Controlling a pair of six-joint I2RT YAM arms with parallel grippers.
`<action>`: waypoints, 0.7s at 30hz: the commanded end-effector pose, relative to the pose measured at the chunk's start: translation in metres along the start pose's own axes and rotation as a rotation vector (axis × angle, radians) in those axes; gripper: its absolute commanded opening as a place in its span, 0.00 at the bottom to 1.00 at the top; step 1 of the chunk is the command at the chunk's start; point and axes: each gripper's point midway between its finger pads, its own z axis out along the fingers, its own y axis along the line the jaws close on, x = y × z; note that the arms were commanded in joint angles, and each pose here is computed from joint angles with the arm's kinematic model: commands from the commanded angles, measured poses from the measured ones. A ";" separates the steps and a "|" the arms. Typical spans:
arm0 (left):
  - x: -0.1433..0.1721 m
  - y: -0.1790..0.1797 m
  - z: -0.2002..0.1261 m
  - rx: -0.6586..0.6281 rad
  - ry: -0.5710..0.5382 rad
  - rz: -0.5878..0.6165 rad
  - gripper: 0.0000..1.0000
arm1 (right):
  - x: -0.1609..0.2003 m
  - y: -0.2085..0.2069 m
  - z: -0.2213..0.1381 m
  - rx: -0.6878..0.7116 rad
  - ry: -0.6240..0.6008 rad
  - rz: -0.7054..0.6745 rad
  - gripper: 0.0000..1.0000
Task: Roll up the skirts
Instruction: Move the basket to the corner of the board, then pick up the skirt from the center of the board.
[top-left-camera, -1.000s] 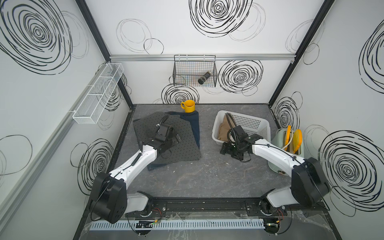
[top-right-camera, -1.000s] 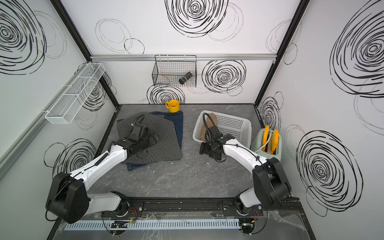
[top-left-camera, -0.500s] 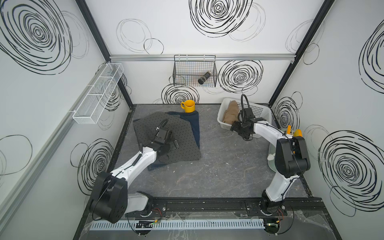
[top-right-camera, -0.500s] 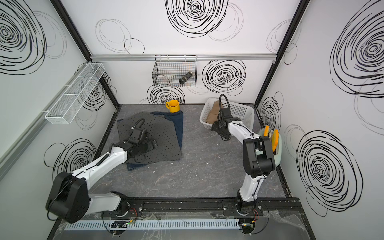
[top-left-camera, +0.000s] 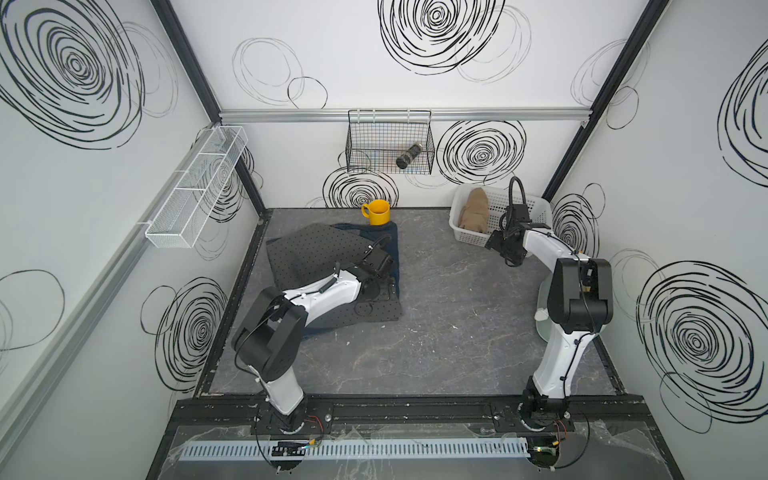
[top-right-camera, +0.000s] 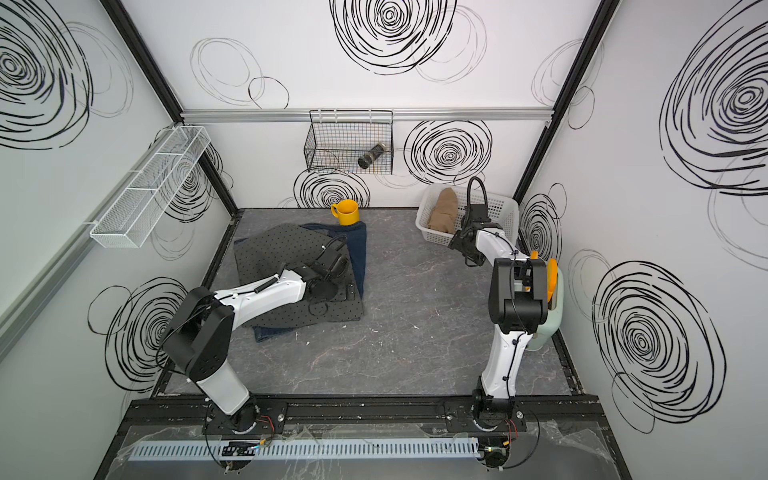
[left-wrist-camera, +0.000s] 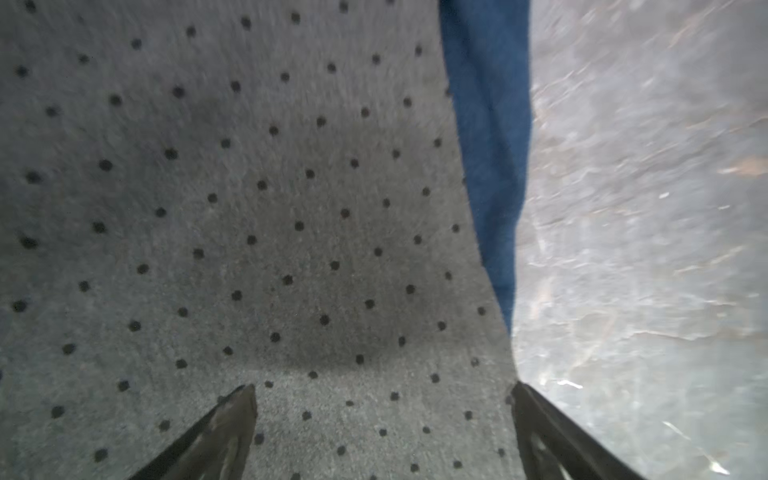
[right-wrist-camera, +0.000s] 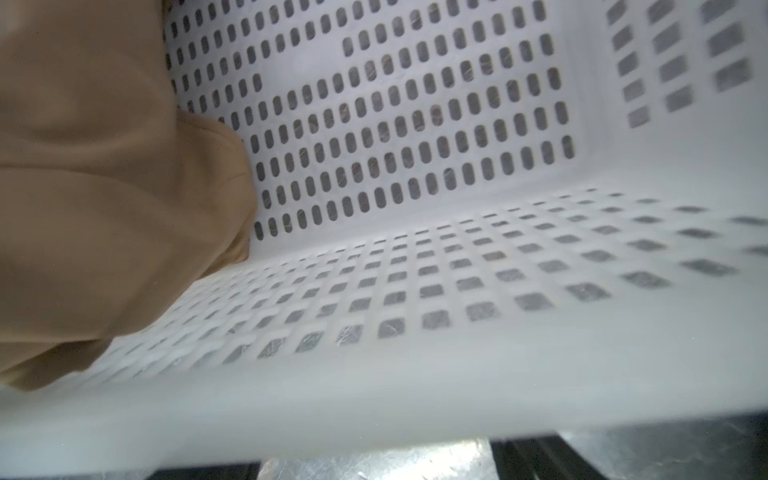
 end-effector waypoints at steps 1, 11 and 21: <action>-0.003 -0.009 -0.002 -0.057 -0.016 0.066 0.99 | -0.007 -0.031 -0.008 0.079 -0.009 0.013 0.81; 0.030 -0.047 0.019 -0.049 0.046 0.216 0.90 | 0.031 0.026 -0.059 -0.173 0.001 -0.081 0.79; 0.032 -0.027 0.027 -0.161 0.046 0.223 0.13 | 0.108 0.040 -0.092 -0.338 0.067 -0.156 0.78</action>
